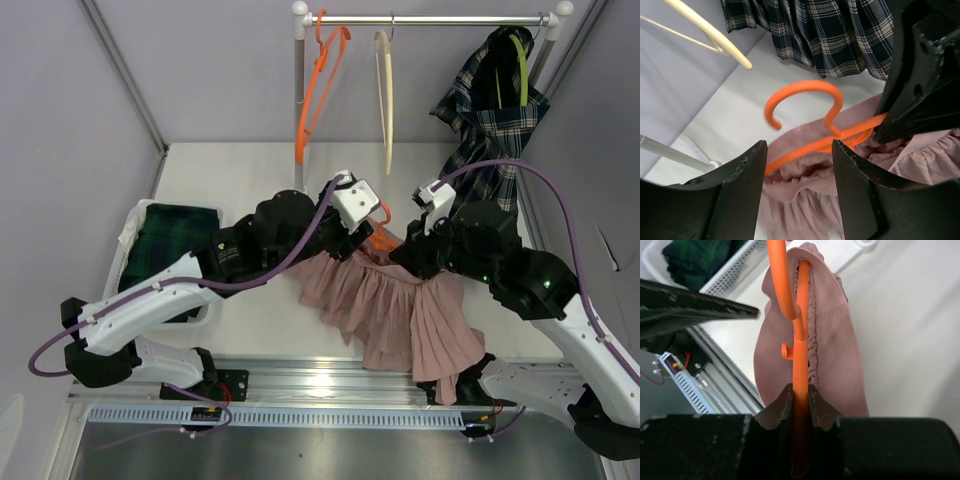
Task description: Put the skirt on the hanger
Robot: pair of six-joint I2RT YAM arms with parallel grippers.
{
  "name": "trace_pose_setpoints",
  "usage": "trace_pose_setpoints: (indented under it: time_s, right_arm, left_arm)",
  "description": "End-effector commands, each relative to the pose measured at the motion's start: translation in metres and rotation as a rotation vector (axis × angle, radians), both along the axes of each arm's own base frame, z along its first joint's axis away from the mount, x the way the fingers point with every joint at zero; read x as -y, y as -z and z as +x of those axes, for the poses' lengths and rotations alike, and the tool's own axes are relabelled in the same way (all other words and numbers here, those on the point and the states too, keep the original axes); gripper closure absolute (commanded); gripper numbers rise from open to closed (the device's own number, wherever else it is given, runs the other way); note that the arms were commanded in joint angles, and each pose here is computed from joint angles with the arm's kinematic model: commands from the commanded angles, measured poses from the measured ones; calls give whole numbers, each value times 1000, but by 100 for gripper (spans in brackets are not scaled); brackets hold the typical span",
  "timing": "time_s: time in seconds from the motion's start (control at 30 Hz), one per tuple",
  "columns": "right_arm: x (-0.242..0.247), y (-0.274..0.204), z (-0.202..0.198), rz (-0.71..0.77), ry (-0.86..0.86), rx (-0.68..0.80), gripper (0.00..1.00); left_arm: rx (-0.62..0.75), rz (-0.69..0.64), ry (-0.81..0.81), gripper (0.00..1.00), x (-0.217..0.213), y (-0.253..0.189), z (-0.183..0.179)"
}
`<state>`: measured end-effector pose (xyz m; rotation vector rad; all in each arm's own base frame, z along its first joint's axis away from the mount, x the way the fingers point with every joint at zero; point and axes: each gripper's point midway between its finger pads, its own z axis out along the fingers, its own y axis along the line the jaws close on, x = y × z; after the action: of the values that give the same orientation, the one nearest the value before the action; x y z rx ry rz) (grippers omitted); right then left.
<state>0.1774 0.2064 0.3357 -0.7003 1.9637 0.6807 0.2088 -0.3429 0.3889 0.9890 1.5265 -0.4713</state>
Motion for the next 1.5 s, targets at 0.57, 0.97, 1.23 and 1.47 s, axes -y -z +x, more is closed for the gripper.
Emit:
trace_pose_setpoints:
  time_s: [0.57, 0.97, 1.23, 1.47]
  right_arm:
    - [101, -34, 75, 2, 645, 4, 100]
    - [119, -139, 189, 333, 692, 119, 100]
    - [123, -195, 237, 441, 661, 279, 100]
    - [138, -217, 267, 474, 710, 403, 100]
  left_arm:
    - [-63, -320, -179, 34, -90, -64, -22]
    - [-148, -321, -179, 34, -124, -21, -45]
    - [-199, -325, -147, 36, -130, -5, -57]
    - [-225, -315, -126, 37, -132, 6, -64]
